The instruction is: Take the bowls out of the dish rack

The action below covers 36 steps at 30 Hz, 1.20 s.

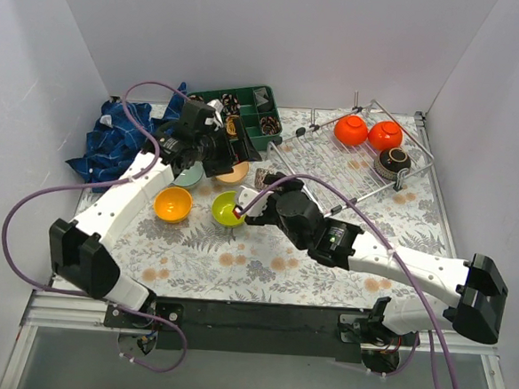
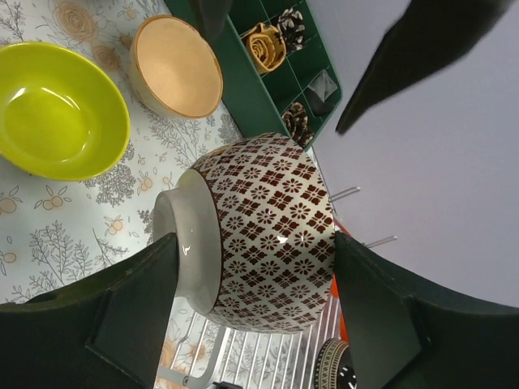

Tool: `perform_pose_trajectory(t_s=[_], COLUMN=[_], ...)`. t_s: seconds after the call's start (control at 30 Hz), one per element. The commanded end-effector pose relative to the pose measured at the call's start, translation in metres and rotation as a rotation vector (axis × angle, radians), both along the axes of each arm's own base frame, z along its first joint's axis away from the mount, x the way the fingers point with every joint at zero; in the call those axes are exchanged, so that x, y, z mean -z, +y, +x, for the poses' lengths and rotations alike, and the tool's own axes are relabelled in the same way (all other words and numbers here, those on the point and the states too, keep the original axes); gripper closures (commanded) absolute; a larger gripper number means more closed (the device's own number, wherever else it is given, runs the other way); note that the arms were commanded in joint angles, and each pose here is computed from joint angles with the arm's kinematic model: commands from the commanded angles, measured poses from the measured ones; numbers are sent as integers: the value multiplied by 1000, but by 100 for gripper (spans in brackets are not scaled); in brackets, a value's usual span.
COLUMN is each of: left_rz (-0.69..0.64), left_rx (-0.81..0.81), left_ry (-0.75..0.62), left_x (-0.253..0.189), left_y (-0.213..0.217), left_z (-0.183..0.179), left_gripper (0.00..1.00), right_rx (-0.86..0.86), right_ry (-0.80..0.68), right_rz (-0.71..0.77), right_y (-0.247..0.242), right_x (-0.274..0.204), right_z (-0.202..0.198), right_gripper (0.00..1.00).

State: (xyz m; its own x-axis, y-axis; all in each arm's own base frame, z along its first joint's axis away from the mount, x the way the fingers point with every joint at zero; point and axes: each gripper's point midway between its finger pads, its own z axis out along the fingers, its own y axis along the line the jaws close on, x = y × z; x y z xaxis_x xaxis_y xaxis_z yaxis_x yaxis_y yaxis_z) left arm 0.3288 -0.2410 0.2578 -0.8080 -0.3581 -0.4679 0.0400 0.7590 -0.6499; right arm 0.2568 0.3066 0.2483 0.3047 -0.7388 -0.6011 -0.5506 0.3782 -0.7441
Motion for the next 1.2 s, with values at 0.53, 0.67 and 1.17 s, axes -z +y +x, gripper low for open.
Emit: perform_pose_trajectory(t_s=[0.53,0.67,1.17], left_rz=[-49,-46,-50], left_rx=[182,198,257], left_ry=[275,295,355], left_x=[32,38,51], left_y=[-26,-28,-28], left_z=[-32,-34,-51], left_gripper=[14,24,97], right_rx=[-71,-82,-84], right_ry=[-301,-325,-378], right_rz=[-84,-104,-150], right_y=[20,23,28], right_x=[-22,-20,-16], right_z=[-3,-6,-11], right_gripper=[99,99,99])
